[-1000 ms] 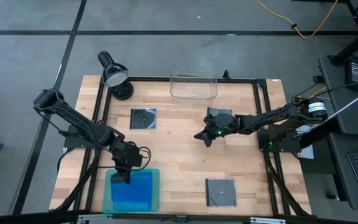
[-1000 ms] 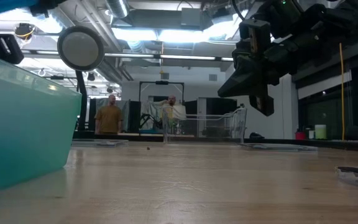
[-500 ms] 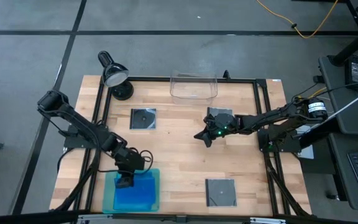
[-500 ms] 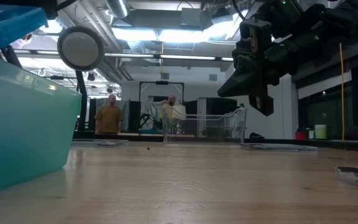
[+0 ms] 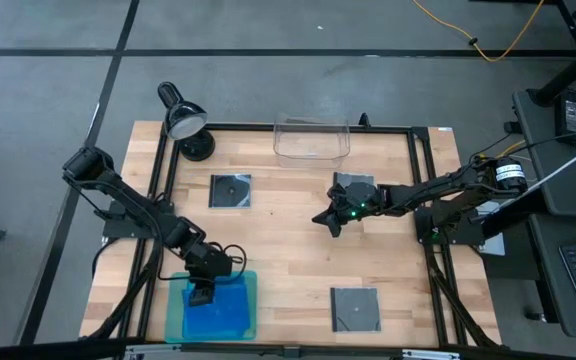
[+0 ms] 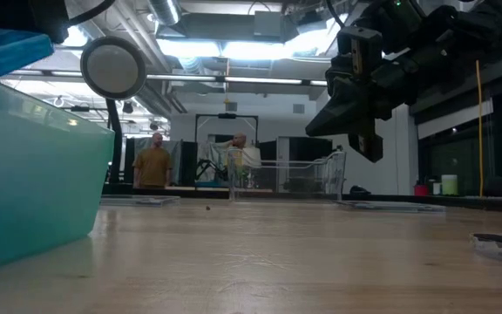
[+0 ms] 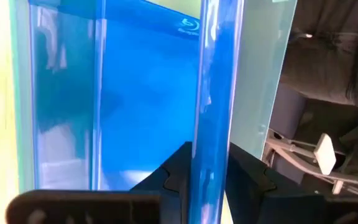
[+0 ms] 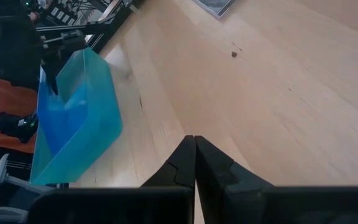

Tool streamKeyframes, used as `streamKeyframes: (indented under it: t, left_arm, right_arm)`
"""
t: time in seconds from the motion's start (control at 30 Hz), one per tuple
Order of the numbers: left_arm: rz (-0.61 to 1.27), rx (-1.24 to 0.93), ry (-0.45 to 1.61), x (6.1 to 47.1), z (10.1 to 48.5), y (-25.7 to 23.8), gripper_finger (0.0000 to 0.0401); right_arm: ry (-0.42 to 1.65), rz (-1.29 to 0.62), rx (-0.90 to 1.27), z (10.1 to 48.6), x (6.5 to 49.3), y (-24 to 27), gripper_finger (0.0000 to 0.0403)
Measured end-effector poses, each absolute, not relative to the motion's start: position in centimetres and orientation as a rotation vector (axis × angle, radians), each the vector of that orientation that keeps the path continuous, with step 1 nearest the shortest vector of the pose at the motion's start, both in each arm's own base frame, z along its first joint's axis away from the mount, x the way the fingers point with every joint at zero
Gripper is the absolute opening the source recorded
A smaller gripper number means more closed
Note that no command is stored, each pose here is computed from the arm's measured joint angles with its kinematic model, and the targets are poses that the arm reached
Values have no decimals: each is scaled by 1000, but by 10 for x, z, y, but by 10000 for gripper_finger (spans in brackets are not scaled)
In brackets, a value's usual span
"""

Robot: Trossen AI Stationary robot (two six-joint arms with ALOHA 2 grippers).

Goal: Pick & place jewel cases by type
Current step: Put the blue CD case into the blue bin, then put the bottom black CD case into the transparent bin

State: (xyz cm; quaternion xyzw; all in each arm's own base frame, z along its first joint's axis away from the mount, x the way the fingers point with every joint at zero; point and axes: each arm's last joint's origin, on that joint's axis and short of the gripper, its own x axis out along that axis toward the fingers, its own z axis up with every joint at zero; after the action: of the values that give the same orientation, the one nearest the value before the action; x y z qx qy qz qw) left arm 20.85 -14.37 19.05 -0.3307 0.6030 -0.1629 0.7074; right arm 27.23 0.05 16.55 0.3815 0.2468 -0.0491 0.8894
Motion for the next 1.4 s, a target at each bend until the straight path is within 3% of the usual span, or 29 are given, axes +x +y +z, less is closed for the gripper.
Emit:
streamKeyframes:
  t: [0.43, 0.87, 1.2, 1.4]
  left_arm:
    - [-333, -774, 1397, 196, 196, -146, 112]
    - [-275, -661, 1469, 180, 221, -137, 116]
    - [-217, -370, 1316, 186, 256, -133, 116]
    - [-232, -132, 1053, 196, 286, -139, 116]
  right_arm:
    - [524, -80, 795, 165, 272, 1, 7]
    - [525, -79, 791, 165, 272, 1, 7]
    - [525, -80, 791, 165, 272, 1, 7]
    - [525, -80, 792, 165, 272, 1, 7]
